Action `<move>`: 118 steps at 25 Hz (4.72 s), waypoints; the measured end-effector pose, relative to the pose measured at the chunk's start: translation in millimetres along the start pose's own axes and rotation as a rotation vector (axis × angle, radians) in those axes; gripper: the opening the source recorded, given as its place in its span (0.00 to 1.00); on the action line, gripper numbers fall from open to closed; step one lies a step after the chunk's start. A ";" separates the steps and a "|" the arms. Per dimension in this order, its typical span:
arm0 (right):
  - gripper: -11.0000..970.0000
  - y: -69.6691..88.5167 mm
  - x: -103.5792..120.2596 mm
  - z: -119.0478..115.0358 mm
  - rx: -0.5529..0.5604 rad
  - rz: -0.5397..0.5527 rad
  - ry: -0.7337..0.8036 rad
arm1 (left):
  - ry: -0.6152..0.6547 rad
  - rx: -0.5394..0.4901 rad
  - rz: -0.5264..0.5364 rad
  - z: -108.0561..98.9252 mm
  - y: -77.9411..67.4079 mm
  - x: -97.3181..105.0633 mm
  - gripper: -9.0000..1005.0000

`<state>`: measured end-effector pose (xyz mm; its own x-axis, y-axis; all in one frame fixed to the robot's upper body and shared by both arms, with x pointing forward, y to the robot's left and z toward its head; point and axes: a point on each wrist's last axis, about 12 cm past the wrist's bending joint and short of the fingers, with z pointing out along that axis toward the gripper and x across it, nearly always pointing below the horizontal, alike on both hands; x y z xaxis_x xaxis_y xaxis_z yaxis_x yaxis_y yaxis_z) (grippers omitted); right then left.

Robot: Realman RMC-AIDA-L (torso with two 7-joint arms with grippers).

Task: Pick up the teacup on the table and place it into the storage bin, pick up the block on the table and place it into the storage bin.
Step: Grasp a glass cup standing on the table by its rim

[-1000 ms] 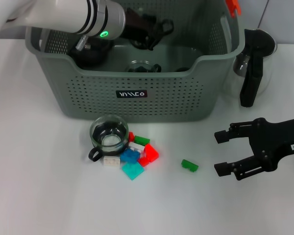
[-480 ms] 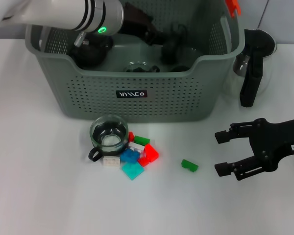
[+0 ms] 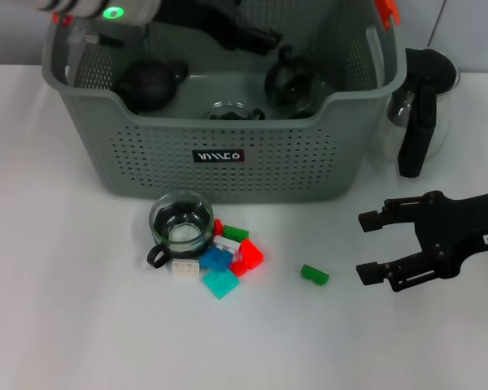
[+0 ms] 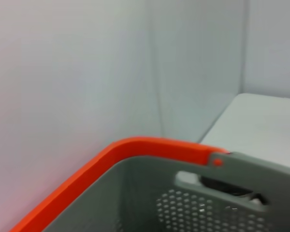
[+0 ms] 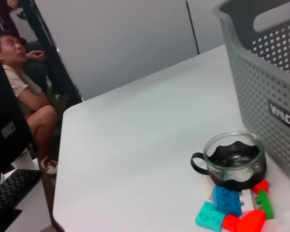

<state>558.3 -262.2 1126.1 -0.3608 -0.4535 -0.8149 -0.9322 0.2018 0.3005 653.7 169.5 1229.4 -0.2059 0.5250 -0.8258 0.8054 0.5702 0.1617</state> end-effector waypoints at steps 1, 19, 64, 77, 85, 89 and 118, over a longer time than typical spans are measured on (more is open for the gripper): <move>0.98 -0.2 0.0 -0.3 0.002 0.000 -0.002 | -0.014 0.015 0.029 -16.4 -6.3 -3.0 0.83; 0.98 -0.2 0.0 8.6 -0.009 0.012 -0.015 | 0.126 0.328 0.208 -91.0 -86.3 39.7 0.83; 0.98 -1.2 1.1 14.9 0.002 0.047 -0.032 | 0.537 0.197 0.129 -7.9 -80.1 101.6 0.79; 0.98 -1.1 1.0 14.9 0.002 0.049 -0.033 | 0.565 0.202 0.136 3.1 -90.2 98.3 0.78; 0.98 -1.2 2.1 14.6 0.006 0.052 -0.034 | 0.602 0.185 0.122 8.5 -91.1 95.4 0.77; 0.98 -1.1 2.2 14.7 0.006 0.052 -0.034 | 0.624 0.187 0.125 12.0 -93.6 95.5 0.76; 0.98 -1.9 3.6 14.3 0.018 0.050 -0.038 | 0.655 0.217 0.156 23.8 -106.6 97.6 0.73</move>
<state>559.2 -251.8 1115.5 -0.4058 -0.4089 -0.8174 -0.9121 0.2390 0.3332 561.0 144.9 1118.7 -0.3166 0.9012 -0.2958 0.9311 0.3548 0.0843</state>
